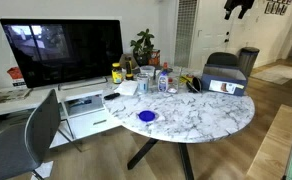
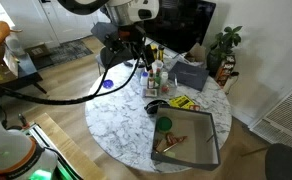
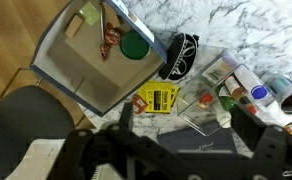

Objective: Pick up the white container from the clear cup and put it in the clear storage container

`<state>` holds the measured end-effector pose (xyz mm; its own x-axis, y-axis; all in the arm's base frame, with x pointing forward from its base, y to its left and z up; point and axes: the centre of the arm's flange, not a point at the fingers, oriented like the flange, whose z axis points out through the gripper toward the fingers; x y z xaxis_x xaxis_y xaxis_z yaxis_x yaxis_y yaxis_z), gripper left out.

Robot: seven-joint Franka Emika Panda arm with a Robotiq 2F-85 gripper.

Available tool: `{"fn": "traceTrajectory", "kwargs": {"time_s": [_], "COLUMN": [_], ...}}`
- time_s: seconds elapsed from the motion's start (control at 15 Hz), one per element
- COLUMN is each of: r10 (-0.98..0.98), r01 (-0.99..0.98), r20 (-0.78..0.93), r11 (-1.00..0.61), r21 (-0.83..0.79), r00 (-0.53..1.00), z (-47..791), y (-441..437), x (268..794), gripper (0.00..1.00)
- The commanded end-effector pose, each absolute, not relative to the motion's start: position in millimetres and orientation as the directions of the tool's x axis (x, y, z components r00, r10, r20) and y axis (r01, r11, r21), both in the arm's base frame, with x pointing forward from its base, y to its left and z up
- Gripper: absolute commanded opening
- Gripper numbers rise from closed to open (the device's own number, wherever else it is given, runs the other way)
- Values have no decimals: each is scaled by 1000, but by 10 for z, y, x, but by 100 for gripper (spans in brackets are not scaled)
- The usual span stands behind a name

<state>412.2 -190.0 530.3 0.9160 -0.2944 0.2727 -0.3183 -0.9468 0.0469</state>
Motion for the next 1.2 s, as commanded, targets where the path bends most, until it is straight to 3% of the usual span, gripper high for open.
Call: {"fn": "traceTrajectory", "kwargs": {"time_s": [0.0,0.53,1.13], "r10": [-295,-295,138], "r01": [-318,-318,81], "r20": [272,272,339], "r11": [-947,-947,-981], "r21": [47,47,179], "r00": [916,916,931], "z": [5302,5298,5109], "y": [-1900,-1900,135], "x": [4122,4124,5036], "gripper": [100,100,100]}}
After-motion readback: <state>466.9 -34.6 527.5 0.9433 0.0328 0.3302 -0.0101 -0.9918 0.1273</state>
